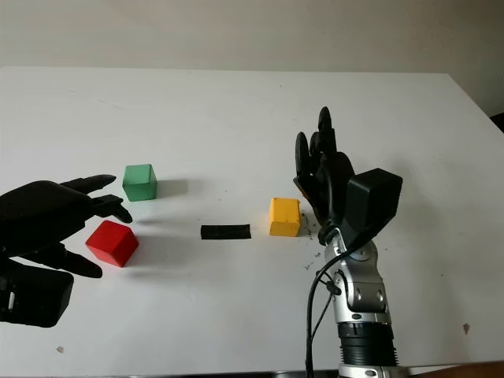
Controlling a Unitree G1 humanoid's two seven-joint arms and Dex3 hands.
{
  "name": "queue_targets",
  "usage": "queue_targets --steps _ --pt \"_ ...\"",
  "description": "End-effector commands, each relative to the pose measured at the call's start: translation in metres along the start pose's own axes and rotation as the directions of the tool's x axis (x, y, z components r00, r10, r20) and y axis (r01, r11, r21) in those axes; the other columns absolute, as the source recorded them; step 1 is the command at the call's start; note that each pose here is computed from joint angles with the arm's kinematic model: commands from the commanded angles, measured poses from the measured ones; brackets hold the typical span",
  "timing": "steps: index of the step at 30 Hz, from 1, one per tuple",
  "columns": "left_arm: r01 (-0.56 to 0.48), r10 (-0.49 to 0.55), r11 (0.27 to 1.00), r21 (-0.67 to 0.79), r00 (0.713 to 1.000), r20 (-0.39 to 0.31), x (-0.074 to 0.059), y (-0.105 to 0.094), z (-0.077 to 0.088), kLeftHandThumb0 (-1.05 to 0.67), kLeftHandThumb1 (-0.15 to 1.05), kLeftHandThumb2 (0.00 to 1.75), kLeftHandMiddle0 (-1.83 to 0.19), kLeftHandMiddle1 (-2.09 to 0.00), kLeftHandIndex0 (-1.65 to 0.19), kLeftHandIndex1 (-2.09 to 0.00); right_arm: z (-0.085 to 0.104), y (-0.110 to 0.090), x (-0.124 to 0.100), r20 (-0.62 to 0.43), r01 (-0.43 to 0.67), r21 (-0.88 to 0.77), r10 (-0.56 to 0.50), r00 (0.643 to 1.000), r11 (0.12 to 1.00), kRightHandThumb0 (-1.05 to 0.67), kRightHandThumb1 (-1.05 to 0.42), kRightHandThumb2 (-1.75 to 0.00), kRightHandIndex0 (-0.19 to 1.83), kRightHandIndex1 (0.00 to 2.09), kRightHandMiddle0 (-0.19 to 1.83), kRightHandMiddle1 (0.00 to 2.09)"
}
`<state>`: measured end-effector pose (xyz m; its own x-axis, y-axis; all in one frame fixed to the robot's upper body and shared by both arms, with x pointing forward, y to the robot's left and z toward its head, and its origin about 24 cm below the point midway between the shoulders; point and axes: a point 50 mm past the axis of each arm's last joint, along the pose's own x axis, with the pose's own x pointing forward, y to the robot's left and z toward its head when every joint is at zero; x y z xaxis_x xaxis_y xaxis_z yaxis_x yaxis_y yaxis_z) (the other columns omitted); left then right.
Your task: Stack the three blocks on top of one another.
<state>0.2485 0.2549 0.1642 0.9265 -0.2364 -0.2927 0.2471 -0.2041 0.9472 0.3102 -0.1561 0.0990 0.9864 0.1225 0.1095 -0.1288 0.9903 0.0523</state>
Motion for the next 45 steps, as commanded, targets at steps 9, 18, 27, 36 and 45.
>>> queue_targets --steps 9,18,27,36,45 --pt "0.004 -0.002 0.997 -0.071 1.0 0.027 0.004 -0.002 0.002 -0.55 1.04 0.08 -0.07 -0.05 -0.19 -1.19 0.005 -0.004 0.0 0.02 0.026 -0.002 -0.026 0.999 1.0 -0.67 -1.05 -0.59 -0.19 0.0 -0.19 0.0" --pt "-0.059 0.061 0.997 -0.039 0.996 0.062 0.004 -0.006 0.002 -0.49 1.04 0.07 -0.11 -0.06 -0.22 -1.29 0.005 -0.003 0.001 0.015 0.017 0.003 -0.017 1.0 1.0 -0.66 -1.05 -0.6 -0.19 0.0 -0.19 0.0" --pt "-0.131 0.123 0.99 0.053 0.983 0.136 -0.012 0.013 0.021 -0.46 1.02 0.05 -0.14 -0.06 -0.17 -1.45 0.005 -0.003 0.001 0.018 0.017 -0.006 -0.017 1.0 1.0 -0.66 -1.05 -0.59 -0.19 0.0 -0.19 0.0" --pt "-0.224 0.191 0.97 0.095 0.944 0.27 -0.041 0.065 0.046 -0.43 0.96 0.06 -0.13 -0.05 -0.39 -1.05 0.004 -0.001 0.002 0.026 0.009 -0.022 -0.008 1.0 1.0 -0.63 -1.05 -0.61 -0.19 0.0 -0.19 0.0" --pt "-0.282 0.225 0.949 0.143 0.919 0.324 -0.013 0.097 0.044 -0.42 1.0 0.06 -0.14 -0.06 -0.28 -1.25 0.003 0.0 0.002 0.017 0.011 -0.049 -0.011 1.0 0.999 -0.65 -1.05 -0.62 -0.19 0.0 -0.19 0.0"
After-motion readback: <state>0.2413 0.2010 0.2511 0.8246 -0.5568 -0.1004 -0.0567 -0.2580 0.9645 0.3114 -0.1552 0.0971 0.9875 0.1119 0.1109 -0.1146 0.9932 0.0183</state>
